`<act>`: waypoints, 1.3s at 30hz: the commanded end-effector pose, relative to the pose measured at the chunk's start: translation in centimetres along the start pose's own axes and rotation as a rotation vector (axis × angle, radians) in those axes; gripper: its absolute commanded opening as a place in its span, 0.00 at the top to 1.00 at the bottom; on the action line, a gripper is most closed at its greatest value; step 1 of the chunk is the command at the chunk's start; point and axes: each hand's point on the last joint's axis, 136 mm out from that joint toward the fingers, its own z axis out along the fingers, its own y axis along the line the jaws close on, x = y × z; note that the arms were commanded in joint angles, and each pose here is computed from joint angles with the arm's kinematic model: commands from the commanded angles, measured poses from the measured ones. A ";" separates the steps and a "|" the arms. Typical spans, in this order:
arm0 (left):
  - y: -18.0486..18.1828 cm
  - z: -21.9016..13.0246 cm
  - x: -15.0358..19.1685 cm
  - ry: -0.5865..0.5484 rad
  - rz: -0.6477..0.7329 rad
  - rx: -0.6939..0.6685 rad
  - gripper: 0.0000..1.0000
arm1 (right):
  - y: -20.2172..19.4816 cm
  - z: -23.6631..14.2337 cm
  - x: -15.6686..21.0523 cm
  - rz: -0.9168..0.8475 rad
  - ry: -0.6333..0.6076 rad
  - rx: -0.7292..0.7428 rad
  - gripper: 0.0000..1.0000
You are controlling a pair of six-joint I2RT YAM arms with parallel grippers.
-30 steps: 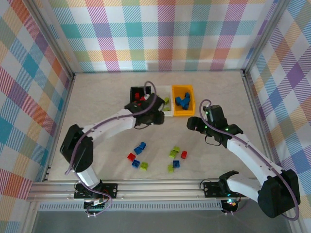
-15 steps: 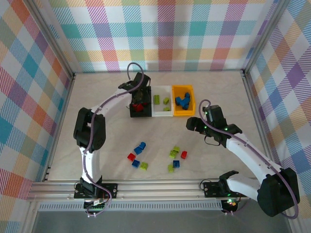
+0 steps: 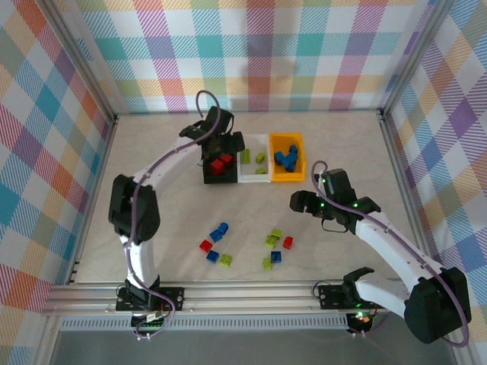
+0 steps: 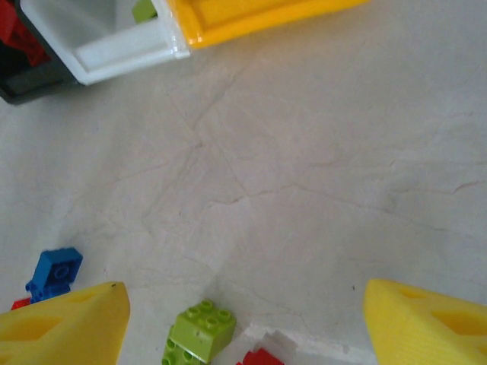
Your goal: Sort the legos into containers by color
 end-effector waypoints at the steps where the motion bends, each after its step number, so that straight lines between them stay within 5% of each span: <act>1: -2.6 -5.7 1.9 -0.027 0.029 0.148 0.00 | 0.5 0.6 3.6 -0.036 0.133 -0.024 0.22; 9: 1.1 -8.4 10.8 0.053 0.034 0.135 0.00 | 1.0 2.6 11.7 -0.135 0.396 0.046 0.22; 13: 3.4 -8.9 12.8 0.066 0.019 0.101 0.00 | 0.2 3.7 12.8 -0.137 0.413 0.112 0.22; 39: 6.9 -9.6 14.6 0.071 0.032 0.005 0.00 | 0.6 4.6 10.6 -0.206 0.343 0.162 0.72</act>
